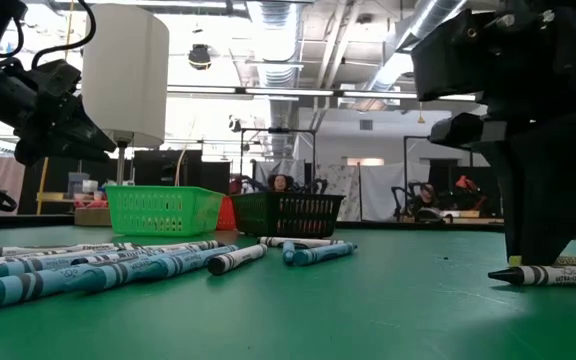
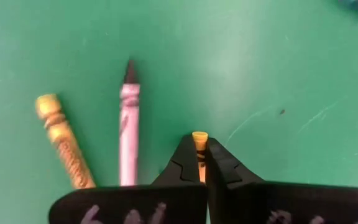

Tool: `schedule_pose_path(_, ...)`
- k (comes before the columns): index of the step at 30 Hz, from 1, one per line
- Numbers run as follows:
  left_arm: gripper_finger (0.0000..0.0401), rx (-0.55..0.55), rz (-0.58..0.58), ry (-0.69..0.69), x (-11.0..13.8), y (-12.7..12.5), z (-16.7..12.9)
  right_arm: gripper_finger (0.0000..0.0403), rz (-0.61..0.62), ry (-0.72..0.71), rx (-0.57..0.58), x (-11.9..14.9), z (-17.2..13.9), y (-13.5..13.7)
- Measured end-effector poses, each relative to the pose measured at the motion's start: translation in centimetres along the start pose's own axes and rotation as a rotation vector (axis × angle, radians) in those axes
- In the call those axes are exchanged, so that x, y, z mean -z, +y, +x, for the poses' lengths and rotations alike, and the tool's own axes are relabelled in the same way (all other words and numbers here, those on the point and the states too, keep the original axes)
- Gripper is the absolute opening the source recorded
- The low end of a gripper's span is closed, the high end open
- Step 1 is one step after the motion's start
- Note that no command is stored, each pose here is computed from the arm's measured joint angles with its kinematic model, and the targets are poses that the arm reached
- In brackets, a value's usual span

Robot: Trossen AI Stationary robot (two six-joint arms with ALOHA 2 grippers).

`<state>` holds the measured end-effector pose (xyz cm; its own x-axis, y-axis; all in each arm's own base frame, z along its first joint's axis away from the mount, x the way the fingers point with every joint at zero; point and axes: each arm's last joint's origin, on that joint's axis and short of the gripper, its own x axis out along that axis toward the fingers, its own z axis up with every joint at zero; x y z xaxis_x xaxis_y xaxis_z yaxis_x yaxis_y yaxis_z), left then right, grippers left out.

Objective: Sort crayons
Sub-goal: Put the yellow crayon into the green bin

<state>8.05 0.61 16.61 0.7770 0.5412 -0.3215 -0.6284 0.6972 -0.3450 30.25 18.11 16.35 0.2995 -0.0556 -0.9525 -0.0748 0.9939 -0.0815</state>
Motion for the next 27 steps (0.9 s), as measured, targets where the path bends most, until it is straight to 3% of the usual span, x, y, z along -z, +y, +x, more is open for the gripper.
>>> schedule_pose_path(11,0.0137,0.000,0.000,0.000,0.0,0.0,0.0,0.0002,0.067,-0.246,0.135,-2.0,-2.9,-2.4)
schedule_pose_path(19,0.0137,0.000,0.000,0.000,0.0,0.0,0.0,0.0002,0.001,-0.567,0.164,-6.0,-4.0,-4.0)
schedule_pose_path(27,0.0137,-0.001,0.007,-0.001,0.0,0.0,0.0,0.0001,-0.042,-0.973,0.299,-10.5,-6.4,-8.8)
